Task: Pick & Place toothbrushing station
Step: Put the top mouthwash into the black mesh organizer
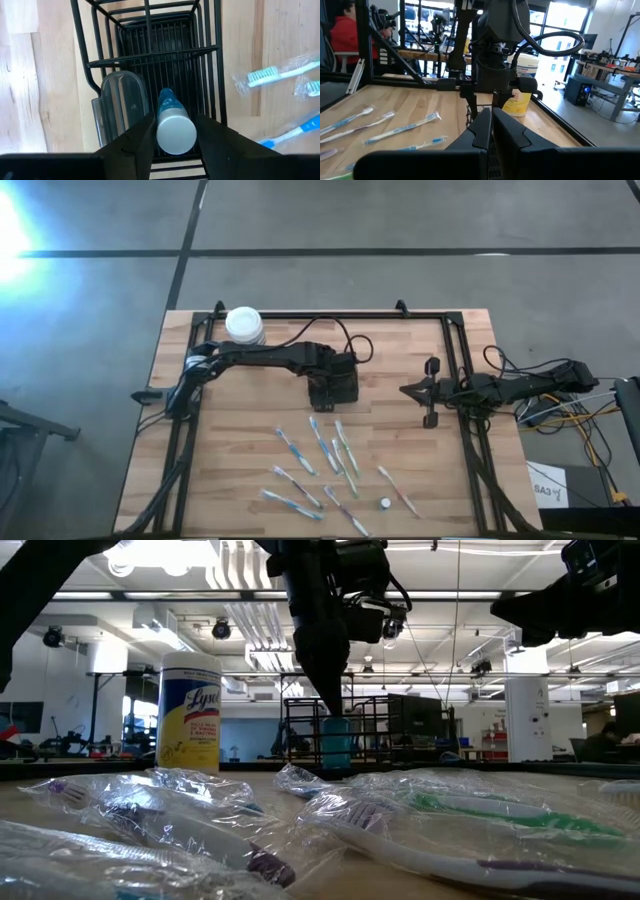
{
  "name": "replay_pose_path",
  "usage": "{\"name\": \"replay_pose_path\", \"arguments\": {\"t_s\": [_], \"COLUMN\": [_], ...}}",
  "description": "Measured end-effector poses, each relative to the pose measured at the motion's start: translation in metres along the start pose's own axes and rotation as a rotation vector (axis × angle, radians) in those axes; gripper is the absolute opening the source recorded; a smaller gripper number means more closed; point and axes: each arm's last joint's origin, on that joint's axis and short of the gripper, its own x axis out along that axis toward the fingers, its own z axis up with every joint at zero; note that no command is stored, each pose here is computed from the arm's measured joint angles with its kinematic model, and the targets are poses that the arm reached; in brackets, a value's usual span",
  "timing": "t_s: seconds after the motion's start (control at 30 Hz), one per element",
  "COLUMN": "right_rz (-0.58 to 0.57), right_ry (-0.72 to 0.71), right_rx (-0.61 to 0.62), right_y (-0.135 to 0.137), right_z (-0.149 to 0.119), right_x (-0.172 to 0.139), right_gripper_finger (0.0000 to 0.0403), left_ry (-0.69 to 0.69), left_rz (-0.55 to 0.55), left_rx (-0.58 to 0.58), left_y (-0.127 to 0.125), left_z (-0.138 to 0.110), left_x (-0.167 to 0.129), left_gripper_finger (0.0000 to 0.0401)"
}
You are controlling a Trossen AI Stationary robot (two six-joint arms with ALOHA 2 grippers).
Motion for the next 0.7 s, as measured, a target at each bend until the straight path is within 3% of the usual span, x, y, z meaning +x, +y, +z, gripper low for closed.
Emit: {"name": "replay_pose_path", "arguments": {"t_s": [0.7], "right_rz": [0.001], "right_ry": [0.007], "right_rx": [-0.006], "right_y": [0.0001], "right_z": [-0.0007], "right_x": [0.0000], "right_gripper_finger": [0.0013], "left_ry": [-0.010], "left_rz": [0.026], "left_rx": [0.164], "left_y": [0.0017], "left_z": [-0.0006], "left_x": [0.0049], "left_gripper_finger": [0.0133]}}
